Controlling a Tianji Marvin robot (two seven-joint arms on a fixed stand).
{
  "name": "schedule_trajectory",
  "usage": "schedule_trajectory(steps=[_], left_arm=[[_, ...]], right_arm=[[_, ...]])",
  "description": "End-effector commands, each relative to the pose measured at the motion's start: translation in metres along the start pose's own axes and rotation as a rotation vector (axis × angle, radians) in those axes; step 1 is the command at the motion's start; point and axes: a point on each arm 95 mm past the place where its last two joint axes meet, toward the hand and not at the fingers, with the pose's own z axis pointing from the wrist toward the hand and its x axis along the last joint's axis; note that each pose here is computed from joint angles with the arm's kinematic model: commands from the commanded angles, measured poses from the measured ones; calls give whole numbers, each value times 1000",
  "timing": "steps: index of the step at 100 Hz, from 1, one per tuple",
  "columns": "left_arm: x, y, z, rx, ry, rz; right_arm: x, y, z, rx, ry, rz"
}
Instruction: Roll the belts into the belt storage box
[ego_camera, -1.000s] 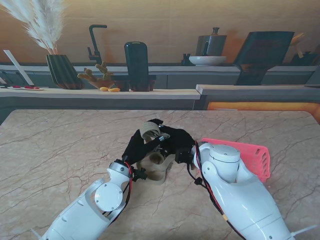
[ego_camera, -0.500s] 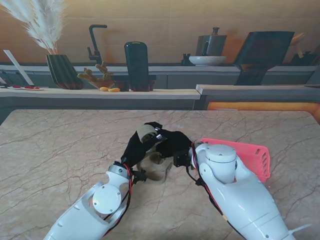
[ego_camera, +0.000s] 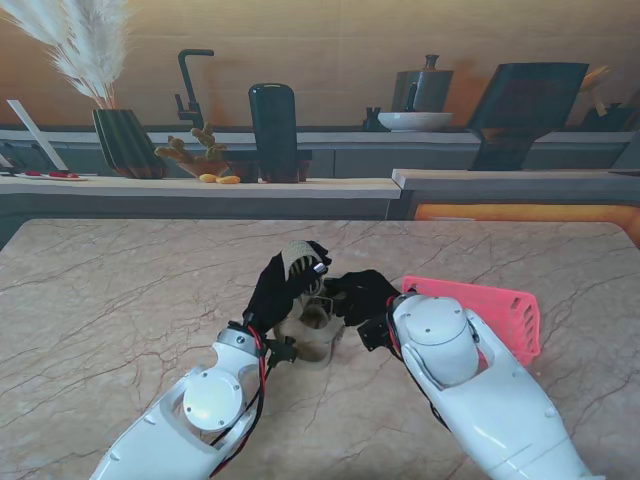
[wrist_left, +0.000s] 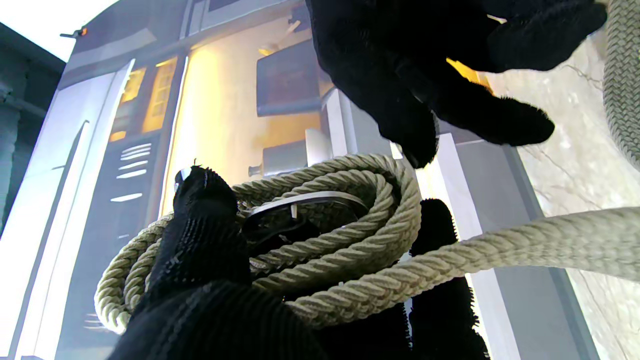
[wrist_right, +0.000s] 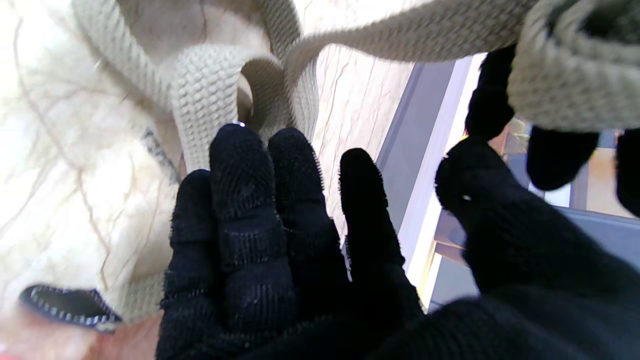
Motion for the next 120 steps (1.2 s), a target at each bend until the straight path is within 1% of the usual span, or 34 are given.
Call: schedule_trajectory(steps=[1, 15, 30, 45, 52, 66, 73, 80, 93, 104, 120], left_arm=[[5, 3, 2, 6, 4, -12], [4, 3, 3, 13, -10, -7], [4, 1, 4, 15, -29, 0], [0, -2, 9, 9, -47, 39], [-3, -3, 12, -1, -45, 89], [-9, -5, 16, -23, -17, 204], [-11, -6, 19, -38, 8, 281], [-14, -9, 22, -55, 37, 366], [-17, -10, 24, -81, 71, 483], [-18, -10, 25, -104, 87, 533], [-22, -10, 27, -115, 107, 596]], right_arm=[[-1, 1, -7, -10, 28, -18], [0, 6, -19, -56, 94, -82], [1, 7, -32, -97, 161, -132], [3, 10, -43, -143, 227, -185], [5, 12, -47, -161, 262, -218], [10, 16, -53, -191, 340, -304], [12, 18, -55, -199, 368, -357], [13, 19, -56, -196, 386, -404], [14, 18, -55, -178, 408, -468], [17, 13, -50, -213, 434, -500], [21, 7, -42, -233, 449, -569]])
